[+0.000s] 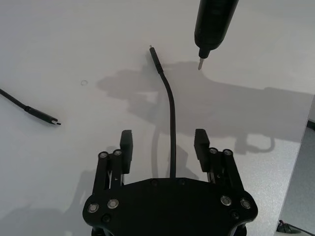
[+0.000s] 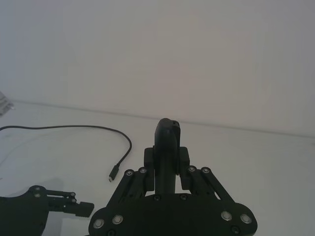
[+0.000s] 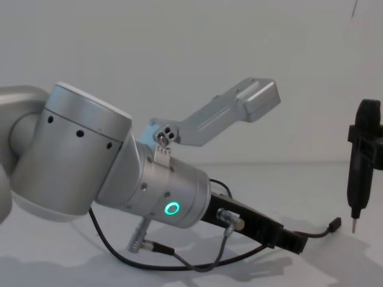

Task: Pick up the data cable with the one hand.

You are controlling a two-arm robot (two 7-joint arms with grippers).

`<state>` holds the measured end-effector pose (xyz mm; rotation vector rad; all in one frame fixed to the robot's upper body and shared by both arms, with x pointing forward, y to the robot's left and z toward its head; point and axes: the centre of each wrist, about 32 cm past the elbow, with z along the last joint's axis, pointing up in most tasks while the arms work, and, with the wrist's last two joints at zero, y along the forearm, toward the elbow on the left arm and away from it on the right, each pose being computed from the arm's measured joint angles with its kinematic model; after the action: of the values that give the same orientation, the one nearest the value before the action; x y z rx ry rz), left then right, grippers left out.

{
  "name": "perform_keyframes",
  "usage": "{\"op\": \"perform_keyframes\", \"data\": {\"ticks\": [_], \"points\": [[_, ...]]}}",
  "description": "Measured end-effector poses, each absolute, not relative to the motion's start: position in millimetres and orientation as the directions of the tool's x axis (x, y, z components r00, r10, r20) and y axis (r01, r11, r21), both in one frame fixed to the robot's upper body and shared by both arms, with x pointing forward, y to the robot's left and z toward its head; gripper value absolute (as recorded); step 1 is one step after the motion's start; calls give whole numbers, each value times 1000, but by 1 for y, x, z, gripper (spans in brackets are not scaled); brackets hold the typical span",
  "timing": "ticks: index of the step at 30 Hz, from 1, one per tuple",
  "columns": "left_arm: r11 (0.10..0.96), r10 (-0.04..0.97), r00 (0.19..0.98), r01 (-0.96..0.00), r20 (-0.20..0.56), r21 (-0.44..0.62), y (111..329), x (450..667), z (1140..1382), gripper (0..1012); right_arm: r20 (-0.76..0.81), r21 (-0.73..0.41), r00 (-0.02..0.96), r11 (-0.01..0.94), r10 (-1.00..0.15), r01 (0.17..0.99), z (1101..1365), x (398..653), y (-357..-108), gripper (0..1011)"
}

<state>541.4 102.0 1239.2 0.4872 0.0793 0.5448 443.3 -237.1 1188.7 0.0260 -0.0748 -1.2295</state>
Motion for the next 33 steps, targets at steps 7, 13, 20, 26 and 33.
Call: {"op": "perform_keyframes", "data": {"ticks": [7,13,20,26,33], "points": [[743,514,856,-478,57,469,100,541,1239,569,43,60,333,335,-942,940,1189,443,-237,279],[742,513,856,-477,58,471,98,541,1238,381,43,60,333,335,-942,940,1189,443,-237,279],[741,513,856,-477,59,472,98,541,1238,129,43,60,333,335,-942,940,1189,443,-237,279],[741,513,856,-477,60,473,98,541,1238,41,43,60,333,335,-942,940,1189,443,-237,279],[745,509,857,-483,75,460,100,539,1237,40,45,67,340,342,-939,937,1190,444,-237,279]]}}
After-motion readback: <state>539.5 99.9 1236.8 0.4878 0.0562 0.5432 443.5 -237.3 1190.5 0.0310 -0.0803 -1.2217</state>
